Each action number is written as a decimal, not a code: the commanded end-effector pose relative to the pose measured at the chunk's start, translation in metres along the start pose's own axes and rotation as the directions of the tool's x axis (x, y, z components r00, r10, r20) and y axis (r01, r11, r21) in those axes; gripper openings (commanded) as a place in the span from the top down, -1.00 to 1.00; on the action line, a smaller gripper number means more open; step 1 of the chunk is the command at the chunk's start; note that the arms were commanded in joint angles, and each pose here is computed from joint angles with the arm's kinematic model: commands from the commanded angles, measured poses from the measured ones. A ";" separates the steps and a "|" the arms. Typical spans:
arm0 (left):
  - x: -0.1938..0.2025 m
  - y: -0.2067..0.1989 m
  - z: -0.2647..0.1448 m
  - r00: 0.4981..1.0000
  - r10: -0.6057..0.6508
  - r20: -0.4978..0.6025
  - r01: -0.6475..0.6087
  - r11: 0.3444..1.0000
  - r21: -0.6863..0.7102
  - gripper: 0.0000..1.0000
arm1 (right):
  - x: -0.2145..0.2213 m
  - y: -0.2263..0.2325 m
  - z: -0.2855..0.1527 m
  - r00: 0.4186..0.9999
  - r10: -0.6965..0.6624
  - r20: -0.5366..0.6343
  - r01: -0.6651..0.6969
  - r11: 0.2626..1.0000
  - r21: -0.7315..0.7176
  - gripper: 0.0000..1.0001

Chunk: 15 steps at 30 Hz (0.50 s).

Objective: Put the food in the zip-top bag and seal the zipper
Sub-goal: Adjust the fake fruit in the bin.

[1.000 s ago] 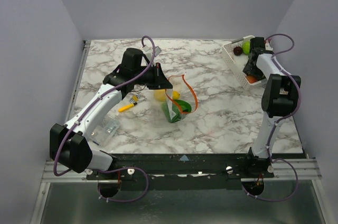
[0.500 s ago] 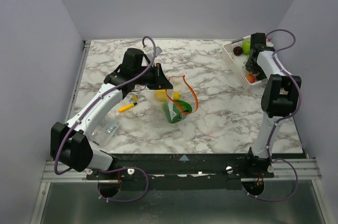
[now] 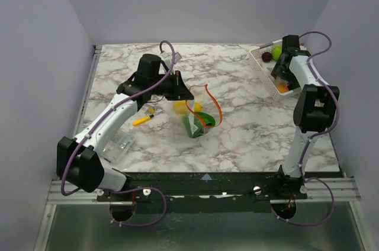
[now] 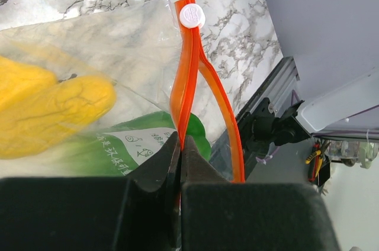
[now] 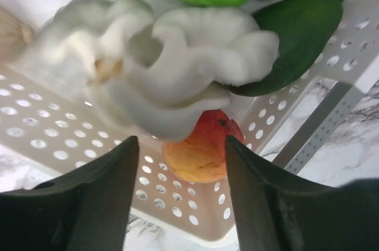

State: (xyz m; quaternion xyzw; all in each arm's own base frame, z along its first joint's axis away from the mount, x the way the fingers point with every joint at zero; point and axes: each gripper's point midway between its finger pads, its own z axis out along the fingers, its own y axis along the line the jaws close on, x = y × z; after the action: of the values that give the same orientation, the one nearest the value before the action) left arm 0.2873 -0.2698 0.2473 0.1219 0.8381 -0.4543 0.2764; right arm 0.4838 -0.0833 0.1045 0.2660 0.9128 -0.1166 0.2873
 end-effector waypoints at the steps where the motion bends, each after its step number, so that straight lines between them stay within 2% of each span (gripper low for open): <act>1: -0.004 -0.013 -0.001 1.000 0.018 0.004 -0.018 0.999 0.048 1.00 | 0.019 -0.015 0.001 0.997 -0.048 -0.055 0.050 0.998 0.038 -0.35; 11: -0.003 -0.011 0.000 1.000 0.016 0.002 -0.016 0.999 0.044 1.00 | 0.035 -0.018 -0.017 0.991 -0.073 -0.115 0.074 0.997 0.004 -0.33; 15: -0.004 -0.012 0.000 1.000 0.016 0.003 -0.017 0.999 0.047 1.00 | 0.040 -0.021 -0.017 0.988 -0.081 -0.131 0.083 0.996 0.011 -0.11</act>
State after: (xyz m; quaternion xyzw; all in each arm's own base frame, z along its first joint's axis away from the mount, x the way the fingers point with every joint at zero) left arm 0.2864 -0.2704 0.2478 0.1216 0.8374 -0.4570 0.2740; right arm 0.4472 -0.0790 0.0868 0.2458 0.9343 -0.1250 0.2258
